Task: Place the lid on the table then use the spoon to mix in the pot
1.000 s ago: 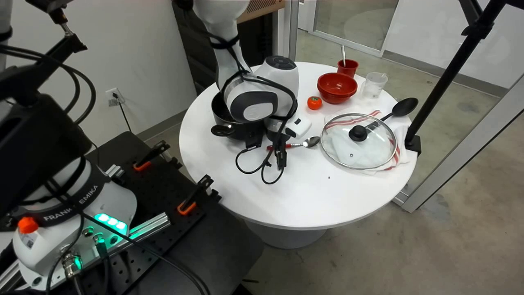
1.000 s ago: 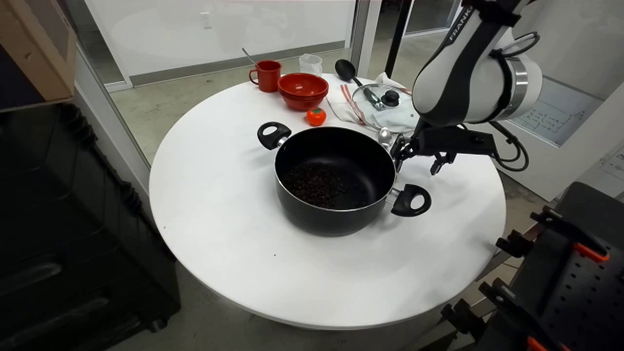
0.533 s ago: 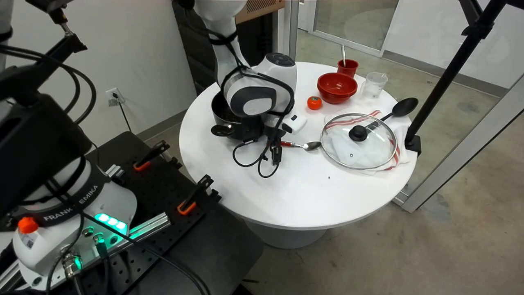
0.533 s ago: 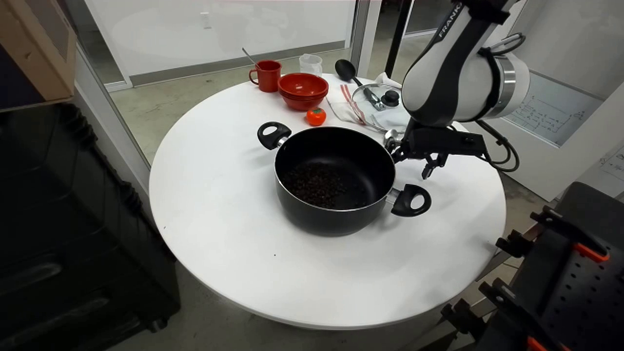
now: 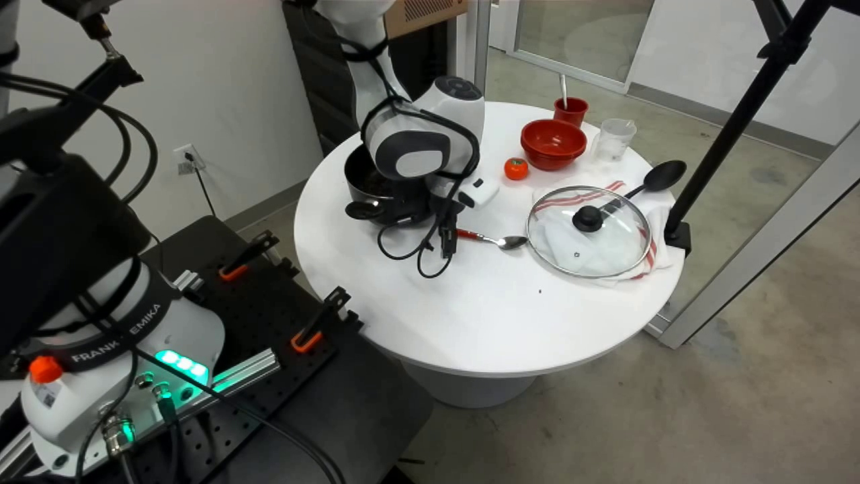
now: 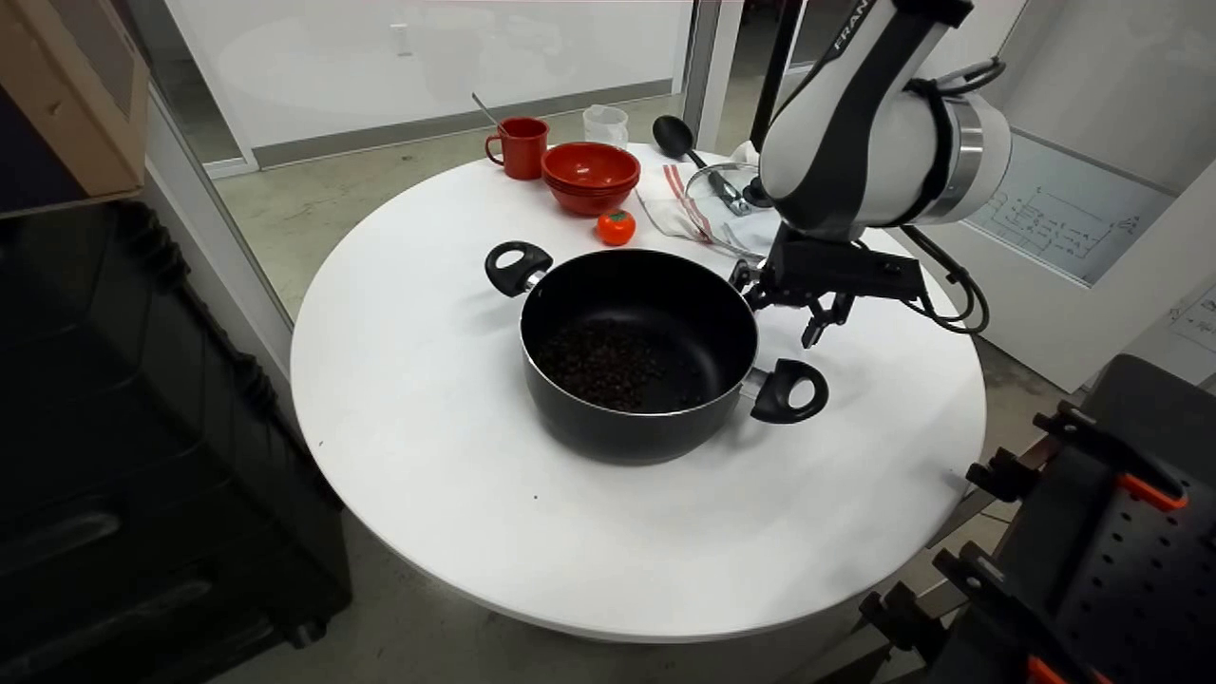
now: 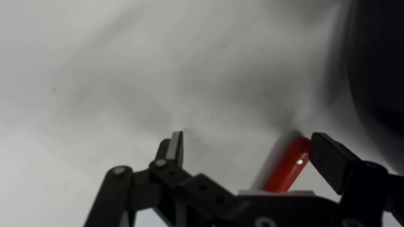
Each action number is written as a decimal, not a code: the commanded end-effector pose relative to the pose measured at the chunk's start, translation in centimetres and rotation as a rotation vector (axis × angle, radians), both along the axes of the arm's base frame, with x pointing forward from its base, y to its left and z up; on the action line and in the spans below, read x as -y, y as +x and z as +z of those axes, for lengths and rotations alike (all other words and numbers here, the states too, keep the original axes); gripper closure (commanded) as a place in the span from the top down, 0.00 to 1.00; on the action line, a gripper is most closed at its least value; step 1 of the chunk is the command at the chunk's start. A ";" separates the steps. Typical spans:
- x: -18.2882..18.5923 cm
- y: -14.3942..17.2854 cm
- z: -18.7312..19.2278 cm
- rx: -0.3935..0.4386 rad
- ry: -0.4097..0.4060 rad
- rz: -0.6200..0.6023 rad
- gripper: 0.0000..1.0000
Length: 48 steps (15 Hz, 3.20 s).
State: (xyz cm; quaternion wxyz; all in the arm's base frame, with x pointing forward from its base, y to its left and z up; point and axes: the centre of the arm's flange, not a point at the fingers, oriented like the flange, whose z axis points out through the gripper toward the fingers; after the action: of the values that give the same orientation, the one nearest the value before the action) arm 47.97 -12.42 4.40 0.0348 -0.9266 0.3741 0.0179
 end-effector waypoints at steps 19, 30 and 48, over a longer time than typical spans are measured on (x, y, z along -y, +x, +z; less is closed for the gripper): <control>0.1 2.2 0.8 0.119 0.000 -0.438 0.51; 0.7 3.4 -0.2 0.065 0.039 -0.461 0.65; -3.6 6.5 8.4 0.148 0.092 -0.494 0.05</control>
State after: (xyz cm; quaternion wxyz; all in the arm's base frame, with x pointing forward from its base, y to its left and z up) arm 53.27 -10.08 7.89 0.0879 -0.8165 0.5698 -0.0311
